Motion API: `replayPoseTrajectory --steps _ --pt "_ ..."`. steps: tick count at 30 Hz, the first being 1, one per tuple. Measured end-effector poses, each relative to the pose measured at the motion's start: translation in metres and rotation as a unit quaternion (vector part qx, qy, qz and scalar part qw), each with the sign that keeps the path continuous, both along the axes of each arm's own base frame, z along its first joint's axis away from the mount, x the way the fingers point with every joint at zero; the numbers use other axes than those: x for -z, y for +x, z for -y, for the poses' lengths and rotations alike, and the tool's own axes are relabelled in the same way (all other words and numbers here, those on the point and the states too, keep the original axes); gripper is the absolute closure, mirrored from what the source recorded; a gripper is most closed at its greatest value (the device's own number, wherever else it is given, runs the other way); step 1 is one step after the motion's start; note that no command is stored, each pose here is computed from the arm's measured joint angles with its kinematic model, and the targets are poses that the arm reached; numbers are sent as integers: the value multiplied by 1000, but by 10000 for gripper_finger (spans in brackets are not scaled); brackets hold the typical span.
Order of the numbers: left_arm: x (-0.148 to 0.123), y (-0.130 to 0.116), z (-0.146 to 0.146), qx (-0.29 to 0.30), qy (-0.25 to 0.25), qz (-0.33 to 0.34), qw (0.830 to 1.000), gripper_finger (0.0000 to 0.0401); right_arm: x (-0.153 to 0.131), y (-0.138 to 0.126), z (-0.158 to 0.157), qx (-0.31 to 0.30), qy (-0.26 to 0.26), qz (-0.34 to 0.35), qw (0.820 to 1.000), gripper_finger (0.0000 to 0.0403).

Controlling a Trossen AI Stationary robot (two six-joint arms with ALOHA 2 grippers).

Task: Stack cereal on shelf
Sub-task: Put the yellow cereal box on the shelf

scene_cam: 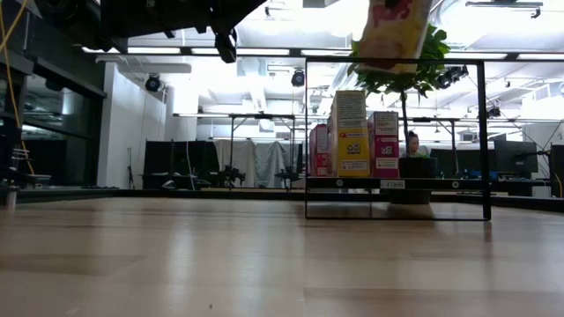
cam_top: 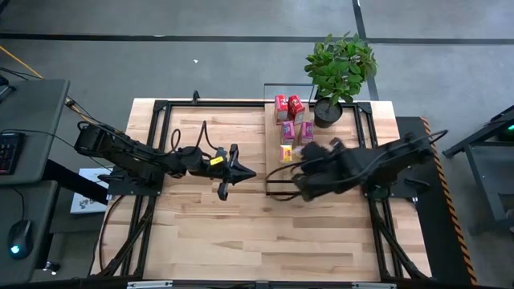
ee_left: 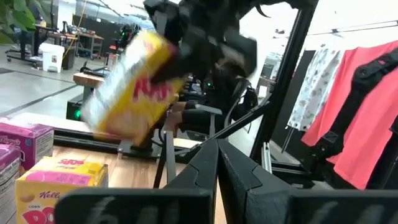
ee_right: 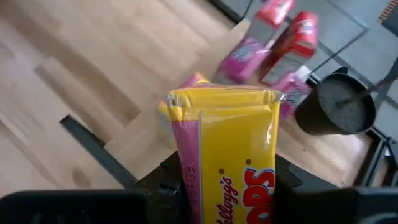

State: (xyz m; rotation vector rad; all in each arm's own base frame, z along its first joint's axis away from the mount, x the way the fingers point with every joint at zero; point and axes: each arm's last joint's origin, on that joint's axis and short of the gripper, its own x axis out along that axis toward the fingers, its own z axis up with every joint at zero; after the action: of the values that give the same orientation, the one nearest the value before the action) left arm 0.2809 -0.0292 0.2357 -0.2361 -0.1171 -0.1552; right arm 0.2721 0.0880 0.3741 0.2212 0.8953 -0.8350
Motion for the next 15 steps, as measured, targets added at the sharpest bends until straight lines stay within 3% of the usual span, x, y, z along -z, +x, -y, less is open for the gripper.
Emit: replayPoseTrajectory --steps 4,9,15 --pt "0 0 0 0 0 -1 1000 401 -4 -38 12 54 17 55 997 290" --pt "0 0 -1 -13 -2 0 1000 401 28 -66 34 161 59 96 981 290" --pt "-2 0 -1 -16 -3 10 1000 401 53 -71 38 164 111 139 970 290"
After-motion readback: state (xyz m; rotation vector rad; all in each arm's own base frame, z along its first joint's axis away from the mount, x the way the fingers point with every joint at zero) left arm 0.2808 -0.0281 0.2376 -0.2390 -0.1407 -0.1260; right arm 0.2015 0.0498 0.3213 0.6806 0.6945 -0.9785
